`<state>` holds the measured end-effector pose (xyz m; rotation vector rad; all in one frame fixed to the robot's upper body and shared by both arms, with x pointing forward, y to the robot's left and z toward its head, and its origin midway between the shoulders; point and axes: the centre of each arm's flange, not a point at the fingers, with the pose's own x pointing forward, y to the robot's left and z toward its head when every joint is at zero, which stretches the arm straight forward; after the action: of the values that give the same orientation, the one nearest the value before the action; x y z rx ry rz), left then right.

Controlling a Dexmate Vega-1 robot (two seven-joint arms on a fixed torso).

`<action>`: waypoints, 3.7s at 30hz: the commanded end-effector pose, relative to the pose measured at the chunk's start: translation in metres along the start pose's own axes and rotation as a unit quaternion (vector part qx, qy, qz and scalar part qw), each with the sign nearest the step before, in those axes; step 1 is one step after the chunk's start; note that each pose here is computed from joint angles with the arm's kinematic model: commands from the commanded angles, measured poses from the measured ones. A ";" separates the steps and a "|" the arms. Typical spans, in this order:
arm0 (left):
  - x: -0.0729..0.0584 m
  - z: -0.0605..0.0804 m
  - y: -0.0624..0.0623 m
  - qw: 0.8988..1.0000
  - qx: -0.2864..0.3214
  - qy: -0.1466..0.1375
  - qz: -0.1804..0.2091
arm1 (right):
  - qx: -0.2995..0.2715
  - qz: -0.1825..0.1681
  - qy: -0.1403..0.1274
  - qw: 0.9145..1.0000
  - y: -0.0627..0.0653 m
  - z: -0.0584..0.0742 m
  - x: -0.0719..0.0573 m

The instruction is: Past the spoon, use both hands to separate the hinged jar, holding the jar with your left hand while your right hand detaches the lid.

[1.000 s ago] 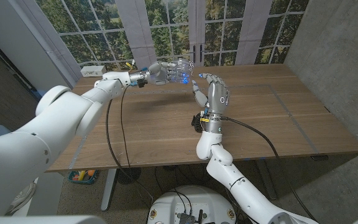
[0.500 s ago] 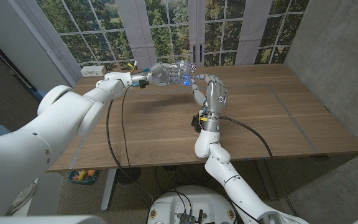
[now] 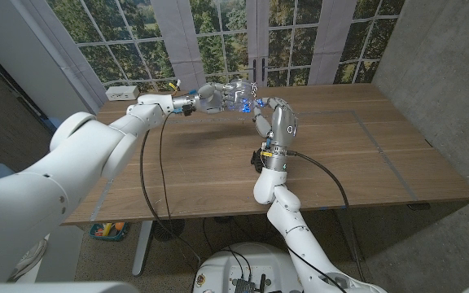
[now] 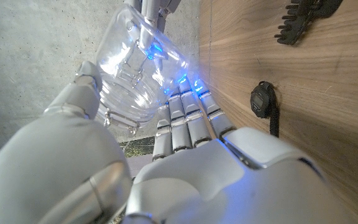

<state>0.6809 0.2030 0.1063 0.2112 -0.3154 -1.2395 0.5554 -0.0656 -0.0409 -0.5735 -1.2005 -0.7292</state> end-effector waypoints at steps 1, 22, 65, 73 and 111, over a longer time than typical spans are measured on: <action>0.003 -0.002 -0.006 1.000 0.006 0.006 -0.017 | 0.041 -0.007 0.014 0.999 0.002 -0.003 -0.003; -0.010 0.010 -0.009 0.996 0.066 0.039 0.047 | 0.061 -0.058 0.030 0.996 -0.025 -0.018 0.012; -0.020 0.029 -0.026 0.977 0.181 0.065 0.087 | 0.075 -0.099 0.041 0.991 -0.032 -0.017 0.043; -0.022 0.028 -0.029 0.969 0.207 0.051 0.124 | 0.094 -0.097 0.061 0.989 -0.039 -0.020 0.045; -0.028 0.006 -0.029 0.927 0.273 0.029 0.254 | 0.271 0.126 0.228 0.927 -0.058 -0.042 0.060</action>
<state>0.6498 0.2175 0.1037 0.5446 -0.5685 -0.7364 0.5471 -0.1384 0.0085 -0.1673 -0.9177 -0.4065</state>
